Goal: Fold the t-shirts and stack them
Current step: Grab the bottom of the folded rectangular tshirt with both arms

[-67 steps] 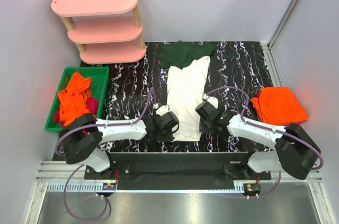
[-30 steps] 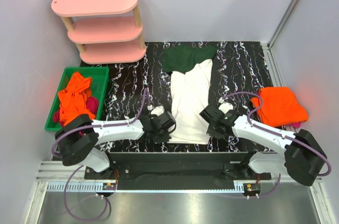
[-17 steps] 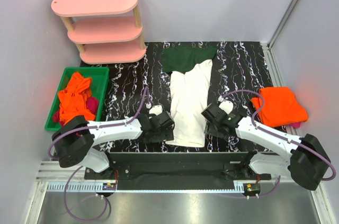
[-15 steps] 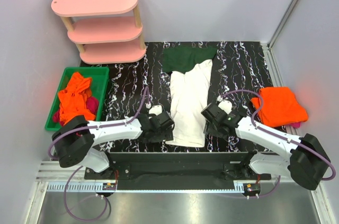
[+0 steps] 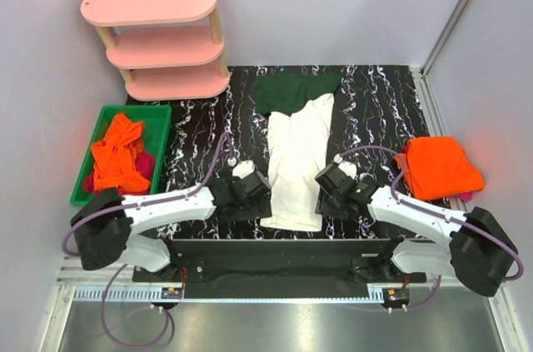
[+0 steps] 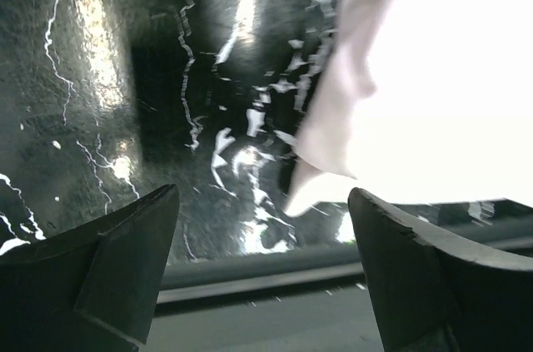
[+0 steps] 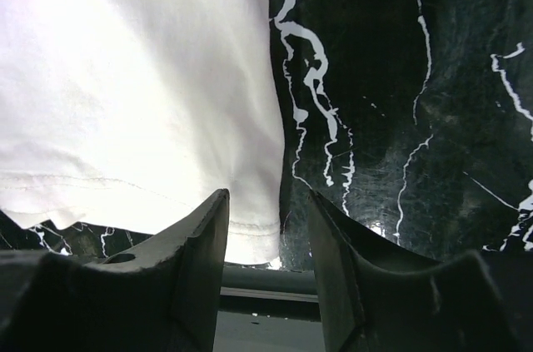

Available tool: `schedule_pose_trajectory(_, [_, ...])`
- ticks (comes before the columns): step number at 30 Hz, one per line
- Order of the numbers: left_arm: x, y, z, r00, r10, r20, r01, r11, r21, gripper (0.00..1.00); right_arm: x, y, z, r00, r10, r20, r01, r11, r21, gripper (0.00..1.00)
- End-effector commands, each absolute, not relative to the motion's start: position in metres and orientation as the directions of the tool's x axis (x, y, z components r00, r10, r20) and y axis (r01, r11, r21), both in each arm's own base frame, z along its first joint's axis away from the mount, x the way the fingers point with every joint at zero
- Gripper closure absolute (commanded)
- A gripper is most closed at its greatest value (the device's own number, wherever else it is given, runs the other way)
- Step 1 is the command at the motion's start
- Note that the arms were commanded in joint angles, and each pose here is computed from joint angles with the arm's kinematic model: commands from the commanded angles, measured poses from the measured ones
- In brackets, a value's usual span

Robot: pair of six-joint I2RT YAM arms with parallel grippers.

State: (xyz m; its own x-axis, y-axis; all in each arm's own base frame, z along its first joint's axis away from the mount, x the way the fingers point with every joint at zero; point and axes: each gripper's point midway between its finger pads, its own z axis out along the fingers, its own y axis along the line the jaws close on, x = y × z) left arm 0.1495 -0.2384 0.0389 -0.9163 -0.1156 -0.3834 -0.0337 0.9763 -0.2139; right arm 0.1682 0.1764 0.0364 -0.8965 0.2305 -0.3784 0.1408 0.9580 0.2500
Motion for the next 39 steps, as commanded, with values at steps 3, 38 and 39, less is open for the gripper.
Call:
schedule_pose_trajectory(3, [0.159, -0.238, 0.076, -0.870, -0.164, -0.465, -0.019, 0.953, -0.301, 0.12, 0.163, 0.185, 0.035, -0.906, 0.212, -0.366, 0.107, 0.952, 0.286, 0.51])
schedule_pose_trajectory(38, [0.161, -0.260, 0.016, -0.935, -0.042, -0.352, 0.017, 0.986, -0.164, 0.23, 0.131, 0.172, 0.003, -0.963, 0.161, -0.214, 0.124, 0.976, 0.177, 0.61])
schedule_pose_trajectory(39, [0.161, -0.262, 0.015, -0.937, -0.043, -0.348, 0.019, 0.985, -0.173, 0.30, 0.131, 0.172, 0.004, -0.962, 0.167, -0.214, 0.130, 0.975, 0.178, 0.61])
